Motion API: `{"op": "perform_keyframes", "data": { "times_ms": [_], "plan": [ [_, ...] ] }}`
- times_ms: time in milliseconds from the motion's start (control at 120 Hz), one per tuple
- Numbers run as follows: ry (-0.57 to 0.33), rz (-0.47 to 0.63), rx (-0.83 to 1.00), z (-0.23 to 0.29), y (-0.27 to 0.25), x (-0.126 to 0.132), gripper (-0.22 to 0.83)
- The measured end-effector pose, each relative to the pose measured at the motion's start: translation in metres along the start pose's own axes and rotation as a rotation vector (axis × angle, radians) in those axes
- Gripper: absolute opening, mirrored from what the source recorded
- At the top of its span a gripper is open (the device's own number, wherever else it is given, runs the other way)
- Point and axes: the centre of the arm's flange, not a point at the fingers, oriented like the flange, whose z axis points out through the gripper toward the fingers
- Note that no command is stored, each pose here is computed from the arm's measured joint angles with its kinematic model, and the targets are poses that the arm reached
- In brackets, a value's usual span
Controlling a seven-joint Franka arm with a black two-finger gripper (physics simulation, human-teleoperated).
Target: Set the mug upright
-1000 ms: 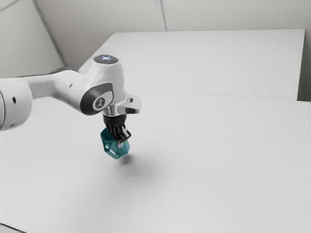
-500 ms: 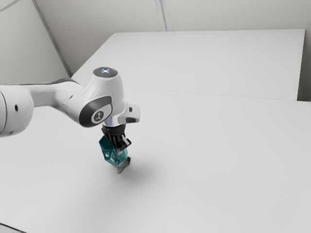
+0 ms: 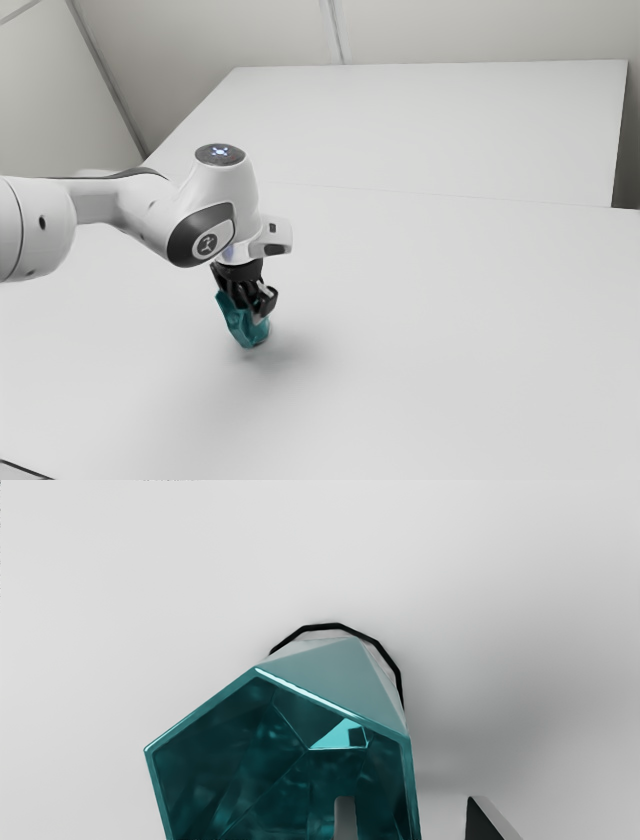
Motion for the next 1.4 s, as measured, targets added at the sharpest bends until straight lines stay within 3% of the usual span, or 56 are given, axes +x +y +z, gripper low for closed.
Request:
{"op": "perform_keyframes", "data": {
  "times_ms": [167,400,1100,1400],
  "plan": [
    [0.034,-0.017,0.002,-0.015,-0.001,-0.004,0.4],
    [0.084,-0.018,0.009,-0.051,0.008,-0.009,0.53],
    [0.018,-0.147,-0.115,-0.155,-0.033,0.023,0.59],
    [0.034,-0.173,-0.124,-0.198,-0.057,0.036,0.6]
  ]
}}
